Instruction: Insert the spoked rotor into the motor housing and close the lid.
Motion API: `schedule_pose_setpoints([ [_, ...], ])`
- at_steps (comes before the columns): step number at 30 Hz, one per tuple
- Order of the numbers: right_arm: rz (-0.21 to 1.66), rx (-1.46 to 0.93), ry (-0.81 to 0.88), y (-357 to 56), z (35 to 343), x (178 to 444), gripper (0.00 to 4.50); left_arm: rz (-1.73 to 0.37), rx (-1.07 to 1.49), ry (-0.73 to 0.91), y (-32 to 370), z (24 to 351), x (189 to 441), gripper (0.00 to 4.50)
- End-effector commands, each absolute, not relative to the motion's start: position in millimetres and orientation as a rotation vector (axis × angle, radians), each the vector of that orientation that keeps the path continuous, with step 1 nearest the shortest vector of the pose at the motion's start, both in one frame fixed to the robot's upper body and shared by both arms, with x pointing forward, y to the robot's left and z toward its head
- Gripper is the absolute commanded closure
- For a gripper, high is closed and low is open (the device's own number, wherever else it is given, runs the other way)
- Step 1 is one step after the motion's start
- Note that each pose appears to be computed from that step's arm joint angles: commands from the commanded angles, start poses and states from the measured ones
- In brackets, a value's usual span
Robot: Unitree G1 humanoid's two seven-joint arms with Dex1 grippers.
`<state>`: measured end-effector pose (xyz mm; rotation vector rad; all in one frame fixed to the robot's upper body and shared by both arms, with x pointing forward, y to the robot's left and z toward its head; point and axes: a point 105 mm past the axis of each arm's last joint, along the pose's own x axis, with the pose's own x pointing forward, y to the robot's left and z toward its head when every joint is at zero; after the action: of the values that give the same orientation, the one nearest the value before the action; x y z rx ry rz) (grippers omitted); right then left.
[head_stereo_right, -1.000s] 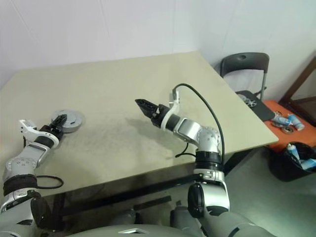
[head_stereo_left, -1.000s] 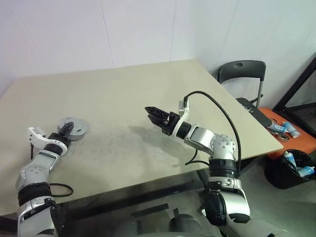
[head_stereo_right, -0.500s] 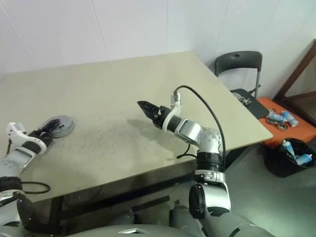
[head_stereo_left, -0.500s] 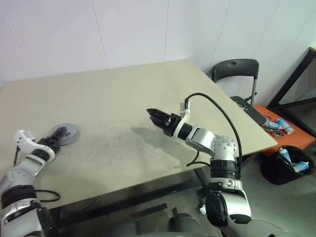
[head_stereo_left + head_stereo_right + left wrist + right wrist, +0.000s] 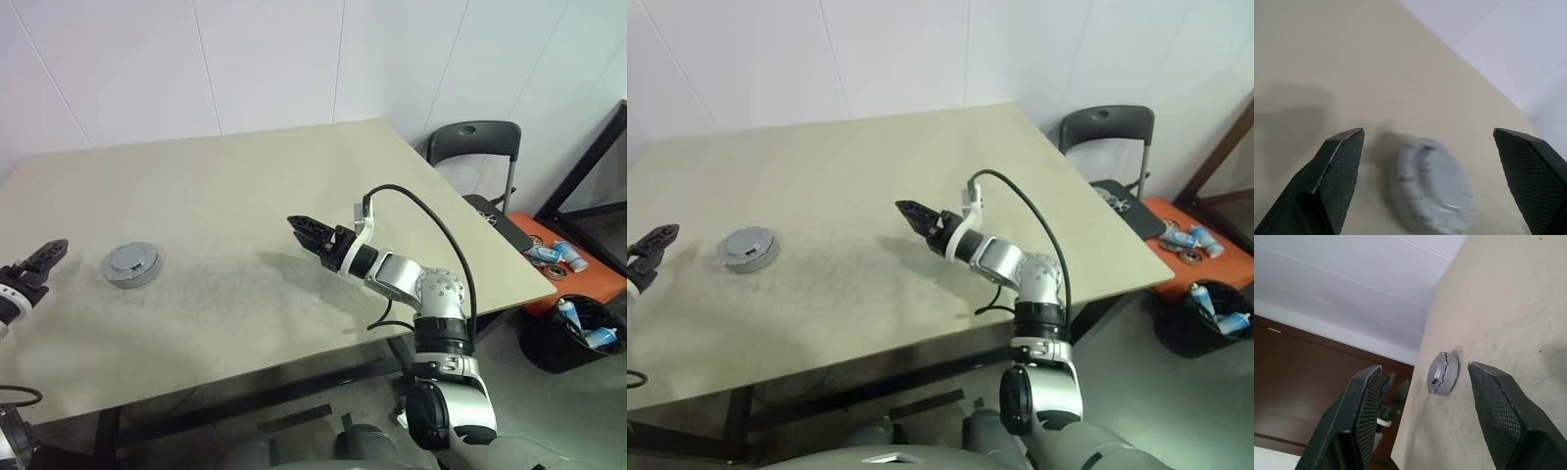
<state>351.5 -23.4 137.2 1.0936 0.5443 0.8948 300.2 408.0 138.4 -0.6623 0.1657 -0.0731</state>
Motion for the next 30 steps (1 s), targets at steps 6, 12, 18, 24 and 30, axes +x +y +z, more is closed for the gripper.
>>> schedule_pose_setpoints([
  [6, 0.916, 0.636, 0.471, -57.2, 145.1, 351.5, 1.55, -0.607, -0.493, 0.278, 261.3, 164.4, 315.3, 0.01],
  [12, 0.854, 0.372, 0.41, -80.9, 139.0, 358.4, 1.55, -0.724, -0.387, 0.389, 215.2, 138.1, 318.1, 0.01],
  [18, 0.799, 0.279, 0.382, -97.3, 131.5, 357.0, 1.55, -0.781, -0.246, 0.432, 190.3, 116.6, 318.2, 0.01],
  [24, 0.831, 0.229, 0.399, -94.1, 127.6, 344.4, 1.55, -0.918, -0.263, 0.418, 175.9, 122.0, 302.3, 0.01],
  [30, 0.862, 0.227, 0.39, -91.3, 134.3, 345.0, 1.55, -0.904, -0.274, 0.41, 182.0, 123.7, 306.8, 0.01],
])
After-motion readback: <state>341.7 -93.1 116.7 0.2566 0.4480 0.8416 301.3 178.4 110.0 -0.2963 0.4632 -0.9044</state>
